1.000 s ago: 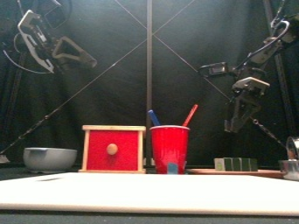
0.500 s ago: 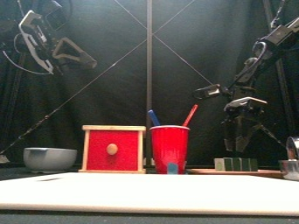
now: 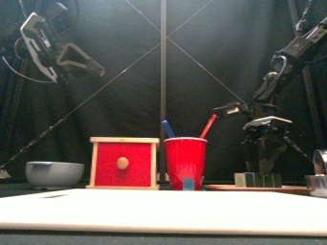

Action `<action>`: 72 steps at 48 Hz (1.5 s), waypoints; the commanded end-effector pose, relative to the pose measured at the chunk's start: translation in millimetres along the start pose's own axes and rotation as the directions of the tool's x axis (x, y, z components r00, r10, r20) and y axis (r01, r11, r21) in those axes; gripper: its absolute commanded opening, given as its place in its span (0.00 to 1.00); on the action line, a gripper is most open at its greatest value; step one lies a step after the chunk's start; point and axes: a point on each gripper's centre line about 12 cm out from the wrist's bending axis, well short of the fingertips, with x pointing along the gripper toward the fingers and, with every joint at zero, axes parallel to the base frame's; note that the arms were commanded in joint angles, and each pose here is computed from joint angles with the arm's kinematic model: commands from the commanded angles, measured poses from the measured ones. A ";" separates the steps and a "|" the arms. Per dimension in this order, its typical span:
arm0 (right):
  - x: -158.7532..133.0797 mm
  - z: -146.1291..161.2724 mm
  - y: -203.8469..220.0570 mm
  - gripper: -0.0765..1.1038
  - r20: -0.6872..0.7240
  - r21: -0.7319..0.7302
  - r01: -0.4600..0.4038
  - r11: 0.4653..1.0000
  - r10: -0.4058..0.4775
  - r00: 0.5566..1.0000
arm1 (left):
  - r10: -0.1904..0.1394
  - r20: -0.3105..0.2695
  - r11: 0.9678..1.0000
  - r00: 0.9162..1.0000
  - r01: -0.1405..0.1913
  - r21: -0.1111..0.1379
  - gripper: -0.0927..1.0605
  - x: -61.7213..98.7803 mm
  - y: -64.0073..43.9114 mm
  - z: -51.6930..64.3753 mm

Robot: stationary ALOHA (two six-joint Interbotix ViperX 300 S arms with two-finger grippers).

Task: Place sushi on board then cut the sushi with the knife then place the pieces on the plate
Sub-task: Place the sushi on the board

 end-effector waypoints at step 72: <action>-98.4 56.2 55.8 0.57 0.243 0.348 -0.158 0.924 0.074 0.967 | 0.002 0.012 1.000 1.000 -0.002 -0.003 0.06 1.3 0.2 4.8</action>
